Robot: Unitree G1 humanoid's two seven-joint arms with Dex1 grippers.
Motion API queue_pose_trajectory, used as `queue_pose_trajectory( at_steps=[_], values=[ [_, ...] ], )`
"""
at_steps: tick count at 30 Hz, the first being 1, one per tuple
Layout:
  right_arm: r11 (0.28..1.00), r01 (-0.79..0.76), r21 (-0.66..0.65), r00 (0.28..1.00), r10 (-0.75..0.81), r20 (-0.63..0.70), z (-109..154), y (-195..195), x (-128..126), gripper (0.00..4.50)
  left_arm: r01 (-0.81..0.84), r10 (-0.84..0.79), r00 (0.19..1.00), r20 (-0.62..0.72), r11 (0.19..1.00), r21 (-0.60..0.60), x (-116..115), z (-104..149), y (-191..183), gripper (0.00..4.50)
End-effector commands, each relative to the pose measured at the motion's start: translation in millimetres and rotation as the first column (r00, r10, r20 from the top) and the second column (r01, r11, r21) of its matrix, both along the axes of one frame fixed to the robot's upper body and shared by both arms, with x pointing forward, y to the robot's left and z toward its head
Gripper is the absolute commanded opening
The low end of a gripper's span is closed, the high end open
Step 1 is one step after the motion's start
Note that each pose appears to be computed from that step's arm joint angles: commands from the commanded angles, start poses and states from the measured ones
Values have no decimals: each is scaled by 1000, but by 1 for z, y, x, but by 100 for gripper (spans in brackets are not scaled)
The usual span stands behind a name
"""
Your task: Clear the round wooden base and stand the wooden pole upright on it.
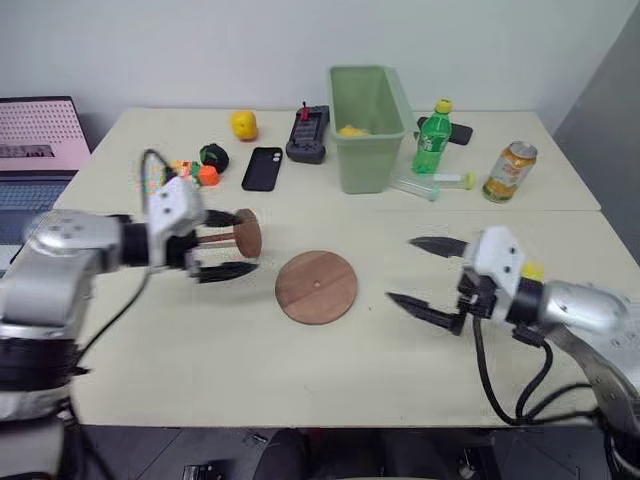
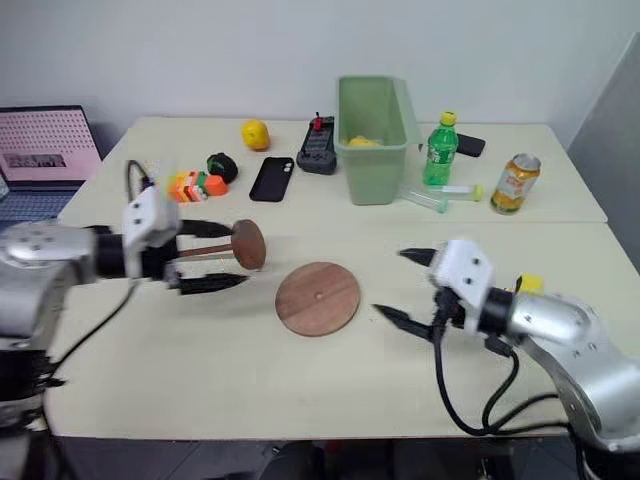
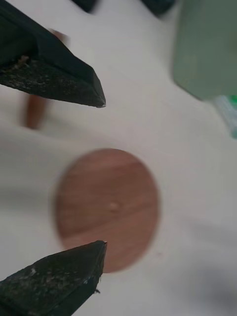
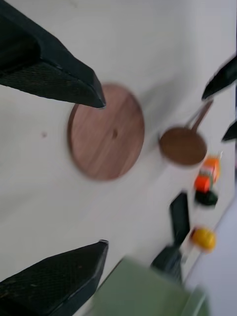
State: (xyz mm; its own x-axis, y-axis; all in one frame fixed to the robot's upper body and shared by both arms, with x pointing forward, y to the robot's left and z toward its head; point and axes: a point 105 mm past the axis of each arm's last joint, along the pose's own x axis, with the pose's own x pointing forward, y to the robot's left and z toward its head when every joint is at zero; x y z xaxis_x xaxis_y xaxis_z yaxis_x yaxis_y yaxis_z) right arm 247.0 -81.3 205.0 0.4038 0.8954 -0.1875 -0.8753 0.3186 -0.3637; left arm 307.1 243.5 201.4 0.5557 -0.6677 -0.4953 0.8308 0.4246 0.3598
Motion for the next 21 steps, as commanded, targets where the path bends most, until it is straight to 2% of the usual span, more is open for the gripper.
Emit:
queue_pose_trajectory(
  at_steps=[1, 5, 8, 13, 21],
  values=[
    [994, -109, -4, 994, 109, -12, 0, 20, 3, 447, -58, 57, 998, 23, 995, 86, 2, 6, 29, 450],
    [991, -134, -6, 991, 134, -15, -5, 33, 8, 447, -88, 89, 996, 4, 976, 198, 15, -4, 47, 450],
    [991, -136, -2, 991, 136, -11, -7, 39, 7, 447, -63, 65, 998, 3, 962, 266, 28, -8, 46, 450],
    [993, -117, 23, 993, 118, -32, -13, 42, 0, 447, -19, 23, 1000, -6, 933, 360, 59, -8, 32, 450],
    [995, -89, 50, 995, 92, -48, -8, 43, -5, 447, 40, -5, 997, -74, 872, 488, 85, -19, 17, 450]
  ],
)
